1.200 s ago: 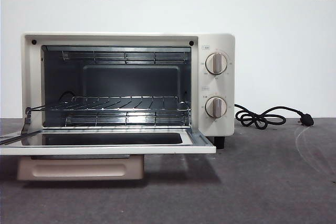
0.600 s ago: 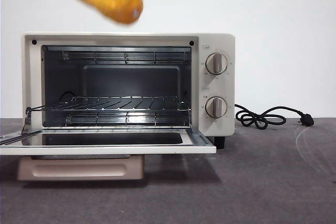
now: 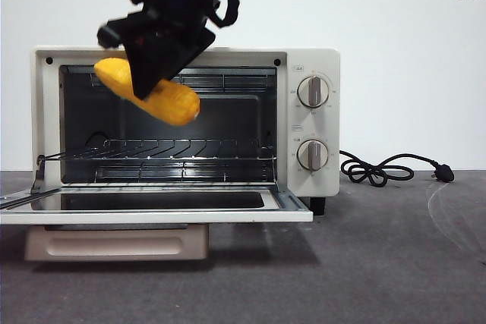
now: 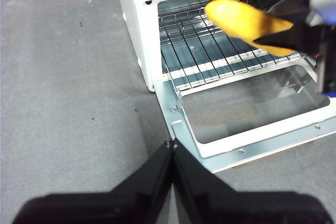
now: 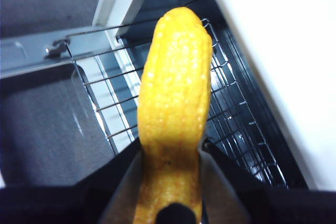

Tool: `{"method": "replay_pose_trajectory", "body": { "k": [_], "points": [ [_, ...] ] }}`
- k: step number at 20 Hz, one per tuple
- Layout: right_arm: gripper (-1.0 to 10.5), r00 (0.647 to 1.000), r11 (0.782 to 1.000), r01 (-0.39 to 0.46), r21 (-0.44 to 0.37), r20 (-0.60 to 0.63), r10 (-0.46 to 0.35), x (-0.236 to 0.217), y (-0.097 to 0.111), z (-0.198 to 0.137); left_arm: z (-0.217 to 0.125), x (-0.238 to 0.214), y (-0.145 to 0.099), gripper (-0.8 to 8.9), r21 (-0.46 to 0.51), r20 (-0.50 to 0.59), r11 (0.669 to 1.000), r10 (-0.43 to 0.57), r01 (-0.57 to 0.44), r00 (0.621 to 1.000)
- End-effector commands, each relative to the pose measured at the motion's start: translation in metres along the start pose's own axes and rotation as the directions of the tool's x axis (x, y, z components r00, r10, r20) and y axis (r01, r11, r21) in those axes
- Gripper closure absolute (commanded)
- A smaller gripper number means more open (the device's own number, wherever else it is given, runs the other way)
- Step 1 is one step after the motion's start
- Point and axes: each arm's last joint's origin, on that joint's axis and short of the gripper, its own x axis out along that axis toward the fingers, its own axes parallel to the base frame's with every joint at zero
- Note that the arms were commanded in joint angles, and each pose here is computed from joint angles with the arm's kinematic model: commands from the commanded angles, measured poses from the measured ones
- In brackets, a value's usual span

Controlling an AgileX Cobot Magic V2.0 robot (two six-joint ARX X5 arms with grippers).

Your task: Take the corn from the table,put the corn in the oven

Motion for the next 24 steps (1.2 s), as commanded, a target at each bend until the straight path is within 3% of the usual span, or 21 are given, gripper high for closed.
{"method": "replay_pose_trajectory", "body": {
  "k": [1, 5, 7, 9, 12, 14, 21, 24],
  "points": [
    [9.6, 1.0, 0.996, 0.012, -0.083, -0.009, -0.012, 0.011, 0.005, 0.0, 0.0, 0.001, 0.0, 8.2, -0.009, 0.008, 1.0, -0.002, 0.002, 1.0],
    [9.6, 0.991, 0.974, 0.115, -0.196, -0.05, -0.127, 0.027, 0.007, -0.002, 0.0, 0.001, 0.0, 8.2, -0.009, 0.01, 1.0, -0.002, 0.002, 1.0],
    [9.4, 0.991, 0.968, 0.101, -0.229, -0.068, -0.119, 0.034, 0.011, -0.005, 0.0, 0.001, 0.0, 8.2, -0.009, 0.01, 1.0, -0.003, 0.003, 1.0],
    [9.0, 0.99, 0.968, 0.096, -0.231, -0.078, -0.117, 0.038, 0.012, -0.007, 0.0, 0.001, 0.0, 8.2, -0.009, 0.01, 1.0, -0.008, 0.008, 1.0],
    [6.3, 0.99, 0.97, 0.11, -0.216, -0.062, -0.126, 0.038, 0.01, -0.006, 0.0, 0.001, 0.0, 8.2, -0.009, 0.01, 1.0, -0.009, 0.009, 1.0],
    [5.6, 0.99, 0.972, 0.111, -0.208, -0.062, -0.127, 0.038, 0.01, -0.006, 0.0, 0.001, 0.0, 8.2, -0.008, 0.01, 1.0, -0.009, 0.009, 1.0],
    [5.7, 0.989, 0.982, 0.11, -0.151, -0.081, -0.123, 0.037, 0.016, -0.005, 0.0, 0.001, 0.0, 8.2, -0.008, 0.01, 1.0, -0.009, 0.009, 1.0],
    [5.7, 0.979, 0.975, 0.156, -0.156, -0.108, -0.173, 0.034, 0.023, -0.002, 0.0, 0.001, 0.0, 8.2, -0.008, 0.01, 1.0, -0.009, 0.009, 1.0]
  ]
}}
